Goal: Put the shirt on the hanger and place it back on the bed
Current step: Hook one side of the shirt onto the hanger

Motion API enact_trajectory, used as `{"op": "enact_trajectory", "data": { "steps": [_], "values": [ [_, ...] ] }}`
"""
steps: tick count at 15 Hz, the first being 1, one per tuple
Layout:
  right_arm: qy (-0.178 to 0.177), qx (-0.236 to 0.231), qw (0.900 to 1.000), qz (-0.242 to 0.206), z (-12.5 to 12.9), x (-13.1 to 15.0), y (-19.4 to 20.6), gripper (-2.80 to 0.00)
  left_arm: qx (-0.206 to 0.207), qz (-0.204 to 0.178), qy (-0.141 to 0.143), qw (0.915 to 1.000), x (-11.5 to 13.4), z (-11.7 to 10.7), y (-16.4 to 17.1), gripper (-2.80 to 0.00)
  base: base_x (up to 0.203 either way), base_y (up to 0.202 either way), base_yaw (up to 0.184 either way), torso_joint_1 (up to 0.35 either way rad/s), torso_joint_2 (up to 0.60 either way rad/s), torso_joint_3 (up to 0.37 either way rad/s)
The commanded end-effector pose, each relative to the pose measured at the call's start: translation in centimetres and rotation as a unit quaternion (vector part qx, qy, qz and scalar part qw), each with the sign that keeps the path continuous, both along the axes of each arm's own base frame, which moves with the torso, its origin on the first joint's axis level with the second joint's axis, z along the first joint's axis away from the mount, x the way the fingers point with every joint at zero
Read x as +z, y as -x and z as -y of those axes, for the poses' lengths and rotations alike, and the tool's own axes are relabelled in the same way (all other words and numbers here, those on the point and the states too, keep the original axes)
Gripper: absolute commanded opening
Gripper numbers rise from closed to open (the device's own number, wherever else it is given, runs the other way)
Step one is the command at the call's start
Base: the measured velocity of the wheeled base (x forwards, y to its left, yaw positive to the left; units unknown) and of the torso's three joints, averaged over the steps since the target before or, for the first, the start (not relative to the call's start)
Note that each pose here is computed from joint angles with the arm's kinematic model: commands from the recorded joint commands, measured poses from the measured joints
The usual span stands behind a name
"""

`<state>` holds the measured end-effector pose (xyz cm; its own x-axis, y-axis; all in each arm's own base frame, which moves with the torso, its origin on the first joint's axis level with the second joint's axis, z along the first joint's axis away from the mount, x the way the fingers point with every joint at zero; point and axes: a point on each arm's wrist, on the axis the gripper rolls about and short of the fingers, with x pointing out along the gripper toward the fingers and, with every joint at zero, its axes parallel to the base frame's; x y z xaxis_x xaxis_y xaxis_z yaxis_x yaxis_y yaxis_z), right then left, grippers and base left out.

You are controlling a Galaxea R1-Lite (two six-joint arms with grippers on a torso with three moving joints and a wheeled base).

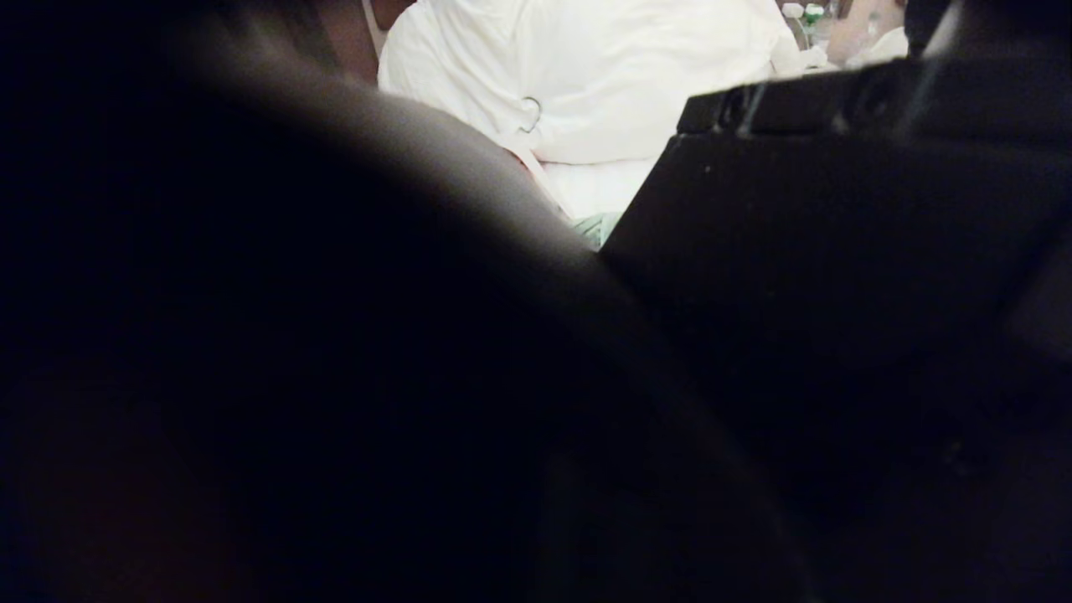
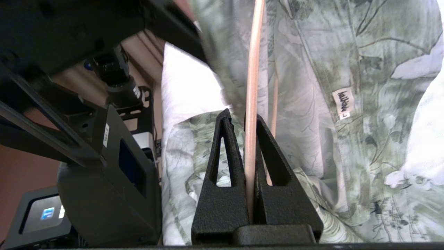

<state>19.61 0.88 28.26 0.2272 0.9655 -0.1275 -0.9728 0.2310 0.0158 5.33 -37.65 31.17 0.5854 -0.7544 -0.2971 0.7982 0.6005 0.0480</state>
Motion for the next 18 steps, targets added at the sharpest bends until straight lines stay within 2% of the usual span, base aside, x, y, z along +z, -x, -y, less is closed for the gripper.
{"op": "enact_trajectory", "data": {
  "steps": [1,2,3,4,8,12,15,18],
  "values": [
    [-0.004,0.0,1.0,0.004,0.2,0.2,0.2,-2.8,0.002,-0.001,-0.011,0.9999,-0.5,-0.2,0.0,0.0,0.0,0.0,0.0,0.0,0.0,0.0],
    [-0.005,0.0,1.0,0.002,0.2,0.2,0.2,-2.8,0.007,-0.001,-0.01,0.9999,-0.4,-0.4,-0.2,0.0,0.0,0.0,0.0,0.0,0.0,0.0],
    [-0.007,-0.001,1.0,0.0,0.3,0.2,0.2,-2.8,0.013,-0.001,-0.011,0.9999,-0.4,-0.8,-0.5,-2.27,0.0,0.0,0.0,0.0,0.0,0.0],
    [-0.008,-0.001,1.0,-0.001,0.3,0.2,0.2,-2.8,0.016,0.0,-0.007,0.9998,-0.1,-1.3,-0.6,-2.8,0.0,0.0,0.0,0.0,0.0,0.0],
    [-0.008,-0.004,1.0,-0.001,0.5,0.2,0.1,-2.8,0.032,-0.006,0.008,0.9994,1.2,-3.8,-1.4,-2.8,0.0,0.0,0.0,0.0,0.0,0.0],
    [-0.008,-0.004,1.0,-0.001,0.4,0.3,0.3,-2.8,0.054,-0.01,0.011,0.9984,1.7,-6.3,-2.7,-2.8,0.0,0.0,0.0,0.0,0.0,0.0],
    [-0.014,0.005,1.0,0.004,0.4,0.5,0.4,-2.8,0.049,-0.024,0.032,0.998,2.7,-8.6,-4.0,-2.8,0.0,0.0,0.0,0.0,0.0,0.0],
    [-0.014,0.008,1.0,0.004,0.3,0.5,0.4,-2.8,0.051,-0.027,0.035,0.9977,2.9,-9.5,-4.1,-2.8,0.0,0.0,0.0,0.0,0.0,0.0]
  ]
}}
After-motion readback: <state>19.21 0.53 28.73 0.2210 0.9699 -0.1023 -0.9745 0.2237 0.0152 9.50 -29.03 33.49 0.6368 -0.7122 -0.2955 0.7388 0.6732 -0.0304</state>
